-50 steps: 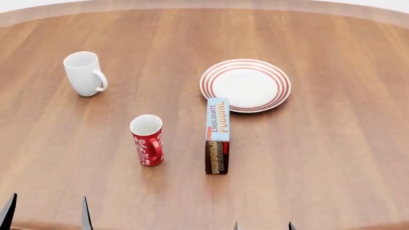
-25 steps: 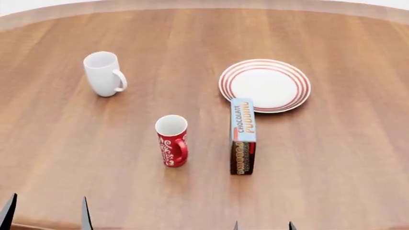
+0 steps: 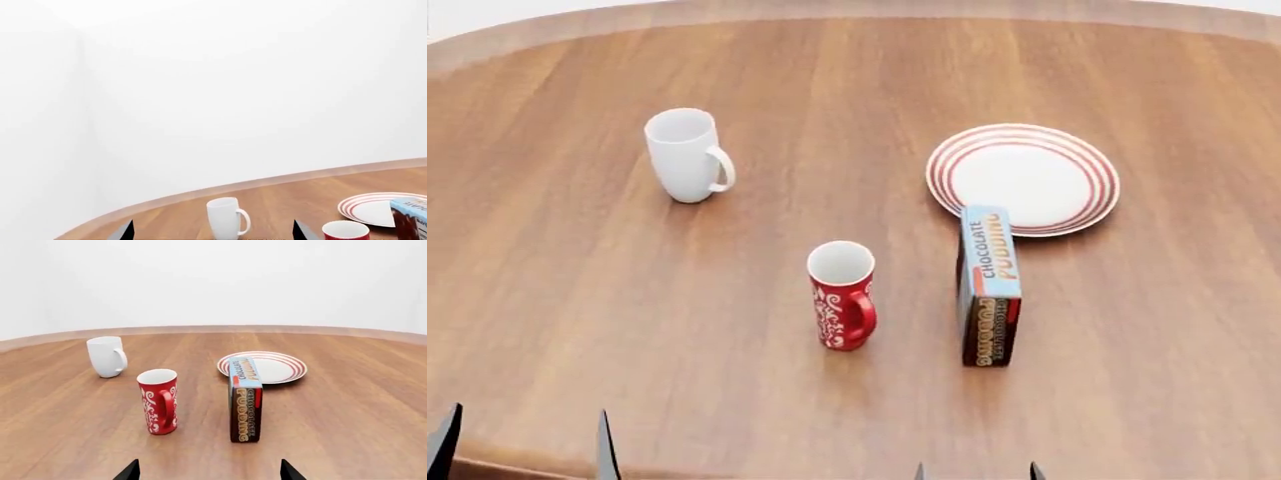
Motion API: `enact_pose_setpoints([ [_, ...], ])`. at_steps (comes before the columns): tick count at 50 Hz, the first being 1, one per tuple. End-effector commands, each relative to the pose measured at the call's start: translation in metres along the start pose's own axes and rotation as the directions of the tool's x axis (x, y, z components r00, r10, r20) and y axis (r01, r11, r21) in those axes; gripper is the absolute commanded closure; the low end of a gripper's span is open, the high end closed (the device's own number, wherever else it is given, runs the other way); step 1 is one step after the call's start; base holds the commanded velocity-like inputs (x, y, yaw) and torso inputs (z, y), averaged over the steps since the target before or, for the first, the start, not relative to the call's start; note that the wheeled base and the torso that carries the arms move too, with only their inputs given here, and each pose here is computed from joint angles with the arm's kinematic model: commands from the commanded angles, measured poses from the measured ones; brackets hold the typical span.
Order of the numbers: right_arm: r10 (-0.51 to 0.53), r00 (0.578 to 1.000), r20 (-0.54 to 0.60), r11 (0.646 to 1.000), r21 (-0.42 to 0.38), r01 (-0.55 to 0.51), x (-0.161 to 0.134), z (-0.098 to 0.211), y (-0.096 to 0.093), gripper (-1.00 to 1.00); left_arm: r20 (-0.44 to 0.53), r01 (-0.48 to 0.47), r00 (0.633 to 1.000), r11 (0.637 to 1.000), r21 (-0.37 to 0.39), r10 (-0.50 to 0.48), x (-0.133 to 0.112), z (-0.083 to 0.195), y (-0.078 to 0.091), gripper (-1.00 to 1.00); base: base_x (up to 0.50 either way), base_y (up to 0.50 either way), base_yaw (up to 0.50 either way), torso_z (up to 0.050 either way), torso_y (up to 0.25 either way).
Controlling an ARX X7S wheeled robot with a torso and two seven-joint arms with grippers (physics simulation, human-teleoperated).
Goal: Pick up the red mug and put it on the plate
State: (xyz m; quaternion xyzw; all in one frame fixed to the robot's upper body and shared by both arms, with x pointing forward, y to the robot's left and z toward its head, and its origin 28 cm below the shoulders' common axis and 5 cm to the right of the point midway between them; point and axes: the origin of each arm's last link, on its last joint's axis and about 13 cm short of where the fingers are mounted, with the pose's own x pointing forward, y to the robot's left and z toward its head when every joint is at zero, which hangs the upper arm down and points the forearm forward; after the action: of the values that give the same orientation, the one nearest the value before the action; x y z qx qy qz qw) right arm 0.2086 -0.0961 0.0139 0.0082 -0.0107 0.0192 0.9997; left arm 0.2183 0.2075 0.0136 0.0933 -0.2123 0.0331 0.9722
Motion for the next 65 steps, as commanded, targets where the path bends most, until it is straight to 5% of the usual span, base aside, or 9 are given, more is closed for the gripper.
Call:
enact_pose_setpoints([
  [1,0.0,1.0,0.001,1.0,0.001,0.0,0.0008,-0.0008,-0.0002,-1.0,-0.001,0.003,1.0,1.0,0.001,-0.003,0.0,0.0,0.0,-1.0,0.0,0.19,0.0,0.0,0.0],
  [65,-0.017,1.0,0.013,0.999,0.03,0.017,-0.0004,0.0004,-0.0012,-1.0,0.011,0.012,1.0,1.0,0.003,-0.012,0.0002,0.0,0.0001,-1.0,0.02,0.1,0.0,0.0,0.0],
])
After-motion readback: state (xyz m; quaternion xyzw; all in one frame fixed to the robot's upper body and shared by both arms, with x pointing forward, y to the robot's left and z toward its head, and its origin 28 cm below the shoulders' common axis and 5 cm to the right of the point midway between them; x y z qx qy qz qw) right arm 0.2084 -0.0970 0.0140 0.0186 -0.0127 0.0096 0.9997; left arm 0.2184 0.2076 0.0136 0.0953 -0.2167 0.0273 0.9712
